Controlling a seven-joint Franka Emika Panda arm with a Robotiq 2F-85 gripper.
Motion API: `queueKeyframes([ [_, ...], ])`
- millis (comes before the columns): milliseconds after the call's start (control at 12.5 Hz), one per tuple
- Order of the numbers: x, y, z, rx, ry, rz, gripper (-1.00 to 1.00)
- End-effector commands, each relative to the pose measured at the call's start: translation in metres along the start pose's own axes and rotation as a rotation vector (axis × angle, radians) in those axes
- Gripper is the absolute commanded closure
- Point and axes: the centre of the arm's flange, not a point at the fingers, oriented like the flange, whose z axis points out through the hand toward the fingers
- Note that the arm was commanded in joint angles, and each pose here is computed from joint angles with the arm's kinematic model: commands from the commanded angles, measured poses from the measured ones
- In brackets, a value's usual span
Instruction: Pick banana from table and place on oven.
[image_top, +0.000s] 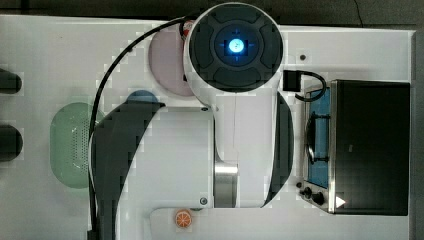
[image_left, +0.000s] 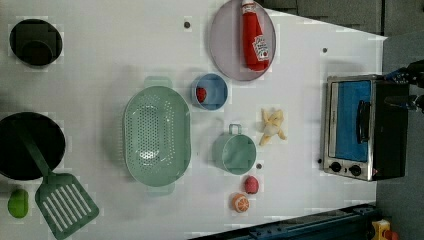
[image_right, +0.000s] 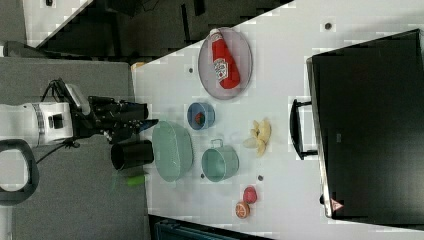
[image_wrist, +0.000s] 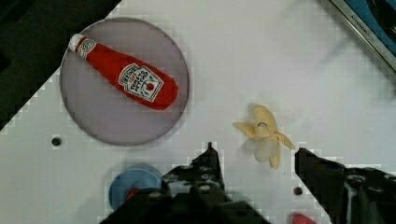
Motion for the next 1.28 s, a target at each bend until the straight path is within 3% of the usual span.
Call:
queueKeyframes([
  [80, -0.087, 0.119, -0.046, -0.006, -0.020, 0.110, -0.58],
  [240, -0.087, 0.119, -0.045, -0.007, -0.021, 0.110, -0.99],
  [720, -0.071, 0.102, -0.006, -0.005, -0.019, 0.108, -1.00],
  [1280, -0.042, 0.066, 0.142, -0.003, -0.018, 0.101, -1.00],
])
